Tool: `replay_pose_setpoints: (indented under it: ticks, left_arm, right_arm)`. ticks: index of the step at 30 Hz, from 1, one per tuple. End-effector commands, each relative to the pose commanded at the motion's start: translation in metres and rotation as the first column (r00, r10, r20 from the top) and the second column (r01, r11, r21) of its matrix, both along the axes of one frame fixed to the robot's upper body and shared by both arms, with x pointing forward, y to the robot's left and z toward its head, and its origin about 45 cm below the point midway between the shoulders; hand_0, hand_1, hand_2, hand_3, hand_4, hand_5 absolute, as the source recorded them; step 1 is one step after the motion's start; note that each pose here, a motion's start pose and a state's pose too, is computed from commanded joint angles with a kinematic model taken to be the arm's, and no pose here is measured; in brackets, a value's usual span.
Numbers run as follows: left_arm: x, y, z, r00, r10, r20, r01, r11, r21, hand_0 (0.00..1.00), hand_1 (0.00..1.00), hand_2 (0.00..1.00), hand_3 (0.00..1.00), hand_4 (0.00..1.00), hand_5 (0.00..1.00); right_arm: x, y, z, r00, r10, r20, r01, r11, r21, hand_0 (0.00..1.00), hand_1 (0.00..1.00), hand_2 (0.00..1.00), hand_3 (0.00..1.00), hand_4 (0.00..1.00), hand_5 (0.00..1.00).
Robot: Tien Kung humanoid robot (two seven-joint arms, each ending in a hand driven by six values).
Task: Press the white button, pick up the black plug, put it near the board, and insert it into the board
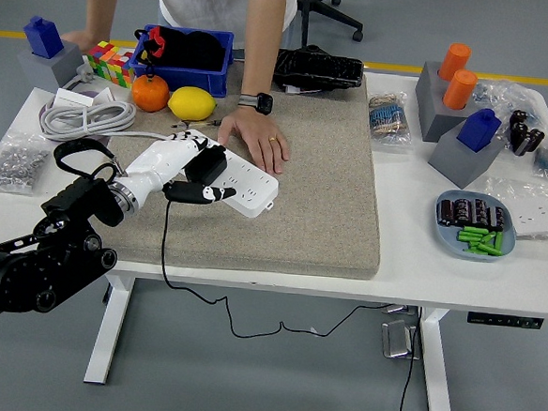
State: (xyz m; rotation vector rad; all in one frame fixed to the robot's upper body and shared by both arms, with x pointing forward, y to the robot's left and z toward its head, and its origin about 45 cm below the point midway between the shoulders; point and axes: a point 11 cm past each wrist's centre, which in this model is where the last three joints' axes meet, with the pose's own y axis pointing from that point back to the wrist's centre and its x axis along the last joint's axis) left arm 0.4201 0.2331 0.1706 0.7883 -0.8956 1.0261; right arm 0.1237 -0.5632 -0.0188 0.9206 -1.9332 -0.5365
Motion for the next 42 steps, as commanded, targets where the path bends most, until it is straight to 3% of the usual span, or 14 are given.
replay_pose_setpoints:
  ticks: [8,14,20,29,36,42]
  left_arm:
    - [0.0029,0.014,0.035,0.992,0.049,0.114,-0.037,0.994,-0.103,0.977,0.95,0.895,0.875,0.911,0.703]
    - [0.0024,0.043,0.051,0.973,0.16,0.169,-0.126,0.972,-0.197,0.974,0.941,0.884,0.86,0.91,0.701]
    - [0.0001,0.077,0.051,0.946,0.286,0.15,-0.244,0.938,-0.248,0.948,0.917,0.861,0.831,0.901,0.646]
    - [-0.0083,0.126,0.049,0.889,0.446,0.105,-0.399,0.865,-0.304,0.949,0.911,0.856,0.822,0.895,0.636]
    - [-0.0146,0.149,0.054,0.853,0.51,0.112,-0.453,0.829,-0.328,0.951,0.908,0.848,0.81,0.885,0.621]
    - [-0.0187,0.16,0.056,0.839,0.533,0.11,-0.477,0.817,-0.323,0.957,0.909,0.849,0.808,0.881,0.618]
  right_arm:
    - [0.0,0.0,0.0,1.0,0.002,-0.001,-0.002,1.0,0.0,0.664,0.579,0.574,0.564,0.621,0.279]
    - [-0.002,0.001,-0.001,1.0,0.0,-0.004,0.0,1.0,0.003,0.664,0.579,0.574,0.564,0.621,0.28]
    - [-0.003,0.001,-0.002,1.0,-0.002,-0.008,0.002,1.0,0.003,0.664,0.579,0.574,0.564,0.621,0.281]
    - [-0.005,0.0,-0.002,1.0,-0.008,-0.015,0.008,1.0,0.005,0.665,0.579,0.574,0.565,0.621,0.28]
    - [-0.005,-0.001,-0.002,1.0,-0.015,-0.013,0.015,1.0,0.004,0.665,0.579,0.574,0.565,0.621,0.28]
    - [-0.006,-0.001,-0.002,1.0,-0.021,-0.011,0.021,1.0,0.006,0.668,0.579,0.575,0.567,0.623,0.28]
